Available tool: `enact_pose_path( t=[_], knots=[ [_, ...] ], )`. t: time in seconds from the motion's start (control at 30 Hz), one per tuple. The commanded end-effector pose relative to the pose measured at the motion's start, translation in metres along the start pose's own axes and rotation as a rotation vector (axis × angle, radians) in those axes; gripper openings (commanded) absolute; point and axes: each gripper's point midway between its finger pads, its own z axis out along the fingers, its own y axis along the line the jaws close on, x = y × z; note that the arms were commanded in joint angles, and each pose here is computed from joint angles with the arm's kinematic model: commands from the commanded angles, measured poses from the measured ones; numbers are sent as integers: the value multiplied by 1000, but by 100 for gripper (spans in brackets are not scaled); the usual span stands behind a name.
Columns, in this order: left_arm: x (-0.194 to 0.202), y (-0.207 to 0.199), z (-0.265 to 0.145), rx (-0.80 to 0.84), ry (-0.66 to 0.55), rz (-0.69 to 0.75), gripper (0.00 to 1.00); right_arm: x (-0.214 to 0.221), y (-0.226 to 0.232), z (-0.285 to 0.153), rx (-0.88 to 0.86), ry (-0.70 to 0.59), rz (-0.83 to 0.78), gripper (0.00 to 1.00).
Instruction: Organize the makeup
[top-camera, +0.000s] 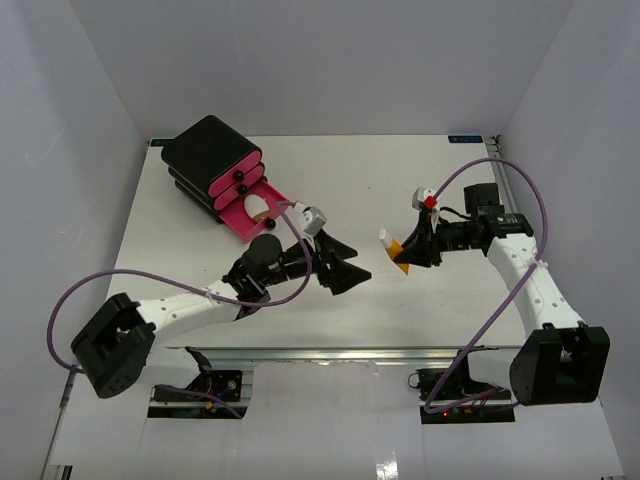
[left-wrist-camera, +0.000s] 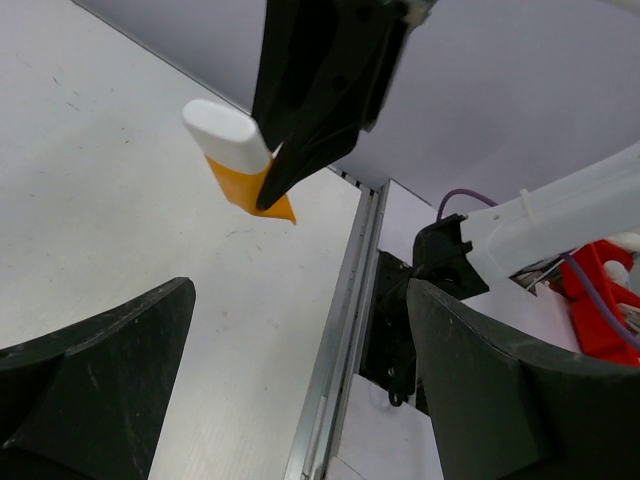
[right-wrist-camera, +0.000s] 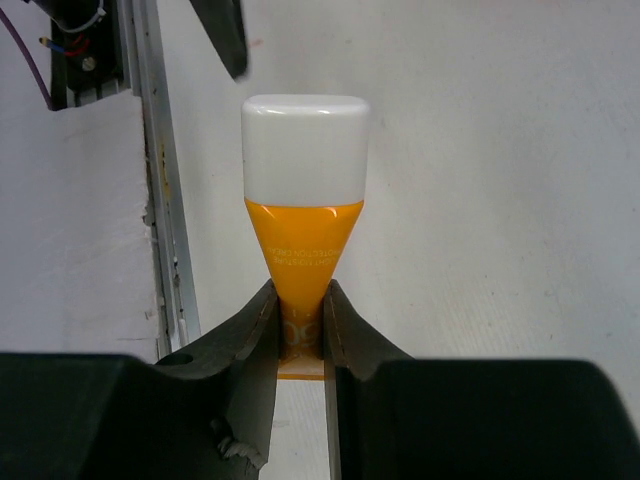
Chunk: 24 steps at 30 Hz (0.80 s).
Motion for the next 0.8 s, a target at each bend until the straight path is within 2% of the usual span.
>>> enact_pose_path(
  t=[0.0, 0.33, 0.6, 0.77],
  knots=[
    [-30, -15, 26, 10, -116, 126, 98, -17, 20, -4, -51, -104, -49, 20],
    [-26, -20, 47, -3, -153, 183, 98, -22, 40, -6, -87, -169, -117, 20],
    [-20, -25, 61, 38, -154, 216, 90, -24, 47, -8, -92, -187, -146, 20],
    [-25, -28, 62, 45, -162, 224, 80, -23, 48, -7, -98, -191, -148, 21]
  ],
)
